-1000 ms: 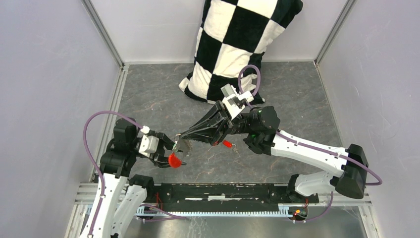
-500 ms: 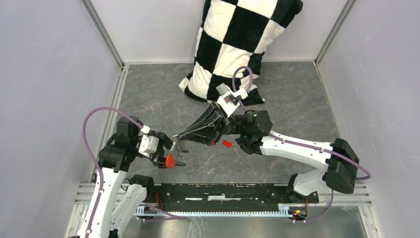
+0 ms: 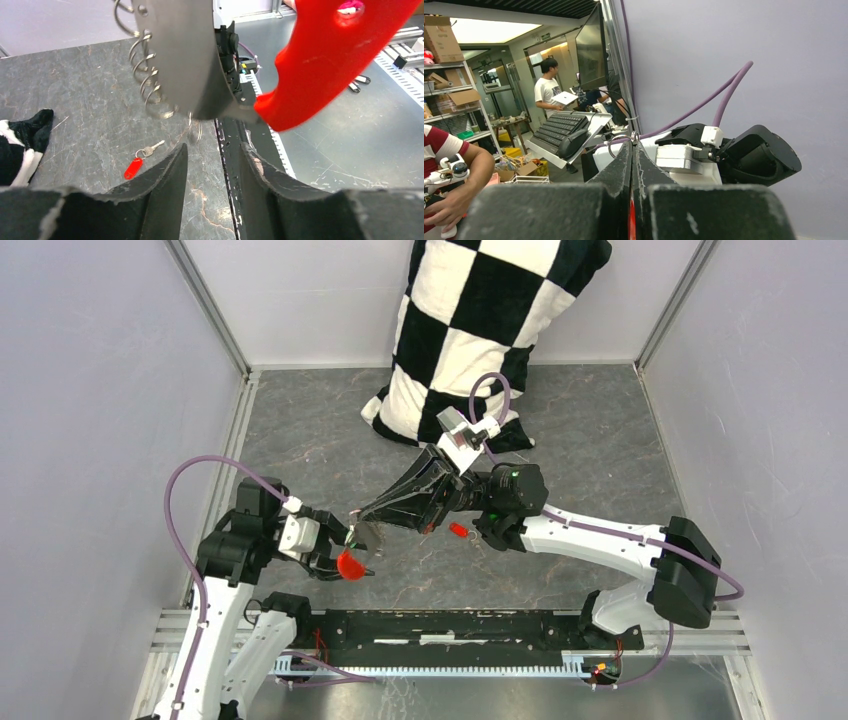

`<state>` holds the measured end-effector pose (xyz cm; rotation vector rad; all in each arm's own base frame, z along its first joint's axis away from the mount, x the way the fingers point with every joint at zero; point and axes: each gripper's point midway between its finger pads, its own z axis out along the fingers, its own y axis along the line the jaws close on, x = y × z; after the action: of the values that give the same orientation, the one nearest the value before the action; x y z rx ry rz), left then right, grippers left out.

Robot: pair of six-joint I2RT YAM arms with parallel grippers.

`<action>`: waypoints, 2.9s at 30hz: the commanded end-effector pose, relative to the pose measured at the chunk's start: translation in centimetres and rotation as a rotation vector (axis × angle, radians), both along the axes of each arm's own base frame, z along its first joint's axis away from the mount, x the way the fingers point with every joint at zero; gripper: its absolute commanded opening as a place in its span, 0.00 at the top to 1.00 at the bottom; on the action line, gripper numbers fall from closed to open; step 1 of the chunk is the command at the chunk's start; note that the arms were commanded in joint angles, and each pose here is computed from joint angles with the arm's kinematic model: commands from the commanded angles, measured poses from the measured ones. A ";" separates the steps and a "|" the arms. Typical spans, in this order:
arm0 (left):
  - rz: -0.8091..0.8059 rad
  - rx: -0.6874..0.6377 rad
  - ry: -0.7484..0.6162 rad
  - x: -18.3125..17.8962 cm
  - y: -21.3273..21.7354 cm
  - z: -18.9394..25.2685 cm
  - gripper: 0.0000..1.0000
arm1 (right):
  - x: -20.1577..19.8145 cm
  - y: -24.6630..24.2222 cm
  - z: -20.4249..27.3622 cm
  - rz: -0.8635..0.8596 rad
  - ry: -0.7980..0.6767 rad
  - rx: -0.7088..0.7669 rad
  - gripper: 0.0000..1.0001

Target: Put the keys on the keyring

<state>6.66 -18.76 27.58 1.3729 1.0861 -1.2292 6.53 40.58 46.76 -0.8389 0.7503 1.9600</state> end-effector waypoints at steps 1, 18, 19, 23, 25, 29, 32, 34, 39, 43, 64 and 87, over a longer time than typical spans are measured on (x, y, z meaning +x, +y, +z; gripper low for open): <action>-0.065 -0.088 -0.055 -1.0 -0.2 2.2 0.49 | -0.2 -1.0 1.7 0.003 -0.007 0.085 1.00; -0.064 -0.097 -0.094 -0.9 -0.2 3.1 0.91 | 0.2 -0.4 1.6 0.028 0.026 0.098 1.00; -0.063 -0.096 -0.091 -0.9 -0.2 3.1 0.91 | 0.2 -0.5 1.7 0.029 0.026 0.099 1.00; -0.064 -0.096 -0.092 -0.9 -0.2 3.1 0.94 | 0.2 -0.4 1.6 0.031 0.033 0.098 1.00; -0.063 -0.096 -0.092 -1.0 -0.2 3.0 0.97 | 0.1 -0.6 1.6 0.036 0.032 0.102 1.00; -0.023 -0.048 -0.131 -0.2 -0.1 2.2 0.98 | -0.1 -1.3 1.7 0.036 0.023 0.102 0.99; 0.046 0.037 -0.236 1.2 0.3 1.2 0.98 | -0.2 -1.9 1.2 0.031 0.005 0.073 0.93; 0.098 0.095 -0.349 2.4 0.7 1.0 0.98 | -0.4 -2.2 0.6 0.024 -0.014 0.043 0.90; 0.248 0.170 -0.642 6.1 1.8 3.5 0.98 | -1.0 -2.6 -1.4 0.005 -0.075 -0.053 0.80; 0.313 0.180 -0.881 7.8 2.4 6.2 0.98 | -1.4 -2.7 -2.9 0.001 -0.110 -0.116 0.71; 0.337 0.303 -0.693 8.7 3.3 1.2 0.83 | 6.1 -3.9 -20.6 -0.469 -0.314 -0.714 0.41; 0.292 0.620 -0.240 11.5 5.9 -13.6 0.61 | -4.5 -2.3 -39.9 -0.187 -0.674 -1.032 0.53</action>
<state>16.60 -13.29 13.80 1.7671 1.4173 -0.5534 2.43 36.30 6.05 -1.7595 1.5015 0.9341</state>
